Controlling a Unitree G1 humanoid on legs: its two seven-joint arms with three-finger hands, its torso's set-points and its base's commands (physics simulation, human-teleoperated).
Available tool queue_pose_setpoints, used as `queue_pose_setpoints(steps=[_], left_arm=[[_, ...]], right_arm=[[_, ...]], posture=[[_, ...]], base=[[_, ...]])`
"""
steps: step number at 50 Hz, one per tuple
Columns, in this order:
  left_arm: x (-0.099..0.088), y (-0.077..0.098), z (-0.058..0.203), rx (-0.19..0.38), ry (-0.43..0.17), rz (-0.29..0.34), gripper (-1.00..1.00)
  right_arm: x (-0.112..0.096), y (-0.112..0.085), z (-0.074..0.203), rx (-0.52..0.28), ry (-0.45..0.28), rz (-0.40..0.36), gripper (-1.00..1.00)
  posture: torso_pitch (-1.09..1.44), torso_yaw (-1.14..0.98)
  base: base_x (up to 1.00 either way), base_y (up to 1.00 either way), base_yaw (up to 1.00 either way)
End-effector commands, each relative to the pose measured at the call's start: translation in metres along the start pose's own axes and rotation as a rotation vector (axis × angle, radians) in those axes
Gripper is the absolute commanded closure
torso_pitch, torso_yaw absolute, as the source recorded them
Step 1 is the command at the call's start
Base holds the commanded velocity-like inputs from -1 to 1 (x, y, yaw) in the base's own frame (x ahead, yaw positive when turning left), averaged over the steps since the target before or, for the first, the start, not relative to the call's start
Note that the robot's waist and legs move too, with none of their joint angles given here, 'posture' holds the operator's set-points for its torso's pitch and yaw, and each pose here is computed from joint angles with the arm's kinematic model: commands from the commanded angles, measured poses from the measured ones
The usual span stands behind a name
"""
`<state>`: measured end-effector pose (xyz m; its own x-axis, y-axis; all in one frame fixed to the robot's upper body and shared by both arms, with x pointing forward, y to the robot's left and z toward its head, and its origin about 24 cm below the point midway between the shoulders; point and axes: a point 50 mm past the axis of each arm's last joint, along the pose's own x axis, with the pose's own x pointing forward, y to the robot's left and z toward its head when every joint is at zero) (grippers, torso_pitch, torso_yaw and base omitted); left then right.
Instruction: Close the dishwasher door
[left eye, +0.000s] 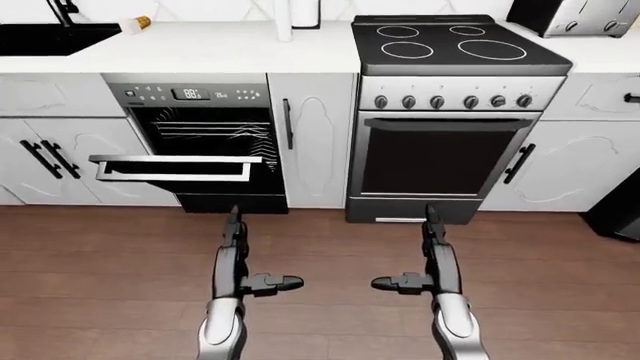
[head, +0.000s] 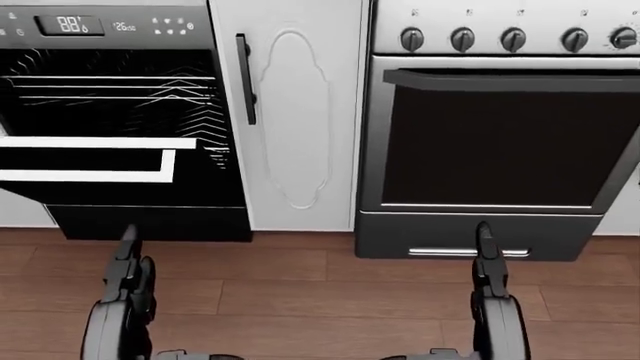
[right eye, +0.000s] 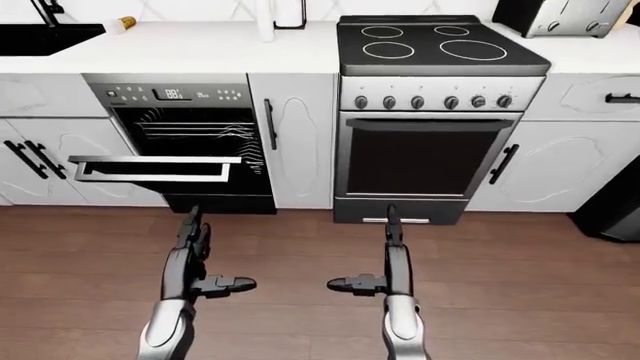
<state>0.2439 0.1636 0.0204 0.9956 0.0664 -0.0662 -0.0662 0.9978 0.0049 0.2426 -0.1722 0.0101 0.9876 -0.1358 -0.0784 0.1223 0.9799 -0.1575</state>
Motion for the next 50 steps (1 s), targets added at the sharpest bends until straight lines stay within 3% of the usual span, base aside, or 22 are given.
queue_pose_setpoints(steps=[1, 50], left_arm=[[0.0041, -0.0029, 0.0182, -0.002, -0.094, -0.013, -1.00], [0.0020, -0.0075, 0.0144, 0.004, -0.091, -0.023, -1.00]], right_arm=[[0.0046, -0.0017, 0.0161, 0.003, -0.083, -0.014, -1.00], [0.0044, 0.0000, 0.0112, 0.011, -0.065, -0.002, -1.00]], posture=[[0.00, 0.00], [0.00, 0.00]], base=[[0.00, 0.00, 0.25], [0.00, 0.00, 0.54]])
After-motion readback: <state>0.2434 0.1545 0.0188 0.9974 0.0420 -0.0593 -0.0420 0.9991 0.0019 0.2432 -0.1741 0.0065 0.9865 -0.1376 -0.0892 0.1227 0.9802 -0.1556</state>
